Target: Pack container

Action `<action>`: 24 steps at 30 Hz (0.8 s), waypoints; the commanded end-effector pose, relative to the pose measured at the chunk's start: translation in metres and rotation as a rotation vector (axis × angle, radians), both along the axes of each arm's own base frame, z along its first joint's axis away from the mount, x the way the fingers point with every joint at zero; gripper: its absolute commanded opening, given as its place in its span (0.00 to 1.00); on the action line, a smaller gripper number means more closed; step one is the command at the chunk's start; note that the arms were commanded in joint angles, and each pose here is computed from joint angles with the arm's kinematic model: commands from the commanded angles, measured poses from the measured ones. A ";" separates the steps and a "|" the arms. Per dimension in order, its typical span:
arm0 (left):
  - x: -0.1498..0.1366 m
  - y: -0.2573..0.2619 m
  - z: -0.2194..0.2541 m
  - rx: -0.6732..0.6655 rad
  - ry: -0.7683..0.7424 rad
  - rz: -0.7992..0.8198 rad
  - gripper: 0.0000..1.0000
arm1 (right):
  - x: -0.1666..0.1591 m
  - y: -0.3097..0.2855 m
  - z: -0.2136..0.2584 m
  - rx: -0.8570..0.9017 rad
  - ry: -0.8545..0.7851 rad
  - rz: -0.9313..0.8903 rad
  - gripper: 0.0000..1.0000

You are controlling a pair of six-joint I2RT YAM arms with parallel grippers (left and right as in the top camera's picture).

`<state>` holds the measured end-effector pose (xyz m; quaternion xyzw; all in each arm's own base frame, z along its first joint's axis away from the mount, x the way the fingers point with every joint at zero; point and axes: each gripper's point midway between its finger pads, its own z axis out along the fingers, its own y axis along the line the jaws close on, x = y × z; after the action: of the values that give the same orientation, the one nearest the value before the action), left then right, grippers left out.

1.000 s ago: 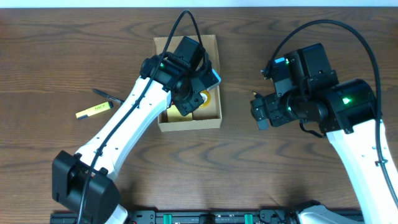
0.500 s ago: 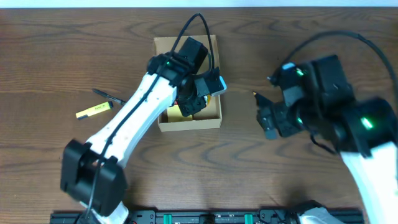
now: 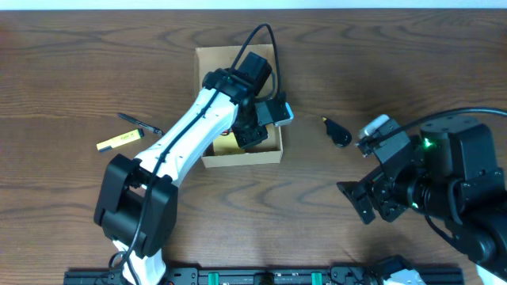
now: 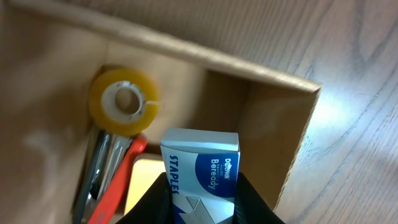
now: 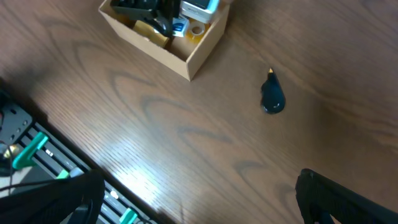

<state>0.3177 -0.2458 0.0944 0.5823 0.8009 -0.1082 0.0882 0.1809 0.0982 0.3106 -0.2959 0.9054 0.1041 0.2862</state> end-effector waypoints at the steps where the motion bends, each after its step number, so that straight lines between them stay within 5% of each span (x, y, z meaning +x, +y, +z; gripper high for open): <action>1: -0.007 -0.012 -0.013 -0.002 0.029 -0.068 0.06 | -0.002 0.002 0.000 -0.010 -0.010 0.040 0.99; 24: 0.001 -0.021 -0.030 0.013 -0.003 -0.111 0.06 | -0.004 0.003 0.000 -0.003 -0.002 0.040 0.99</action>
<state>0.3174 -0.2643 0.0628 0.6170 0.7758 -0.1083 0.0754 0.1794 0.0985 0.3100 -0.3038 0.9034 0.1036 0.2843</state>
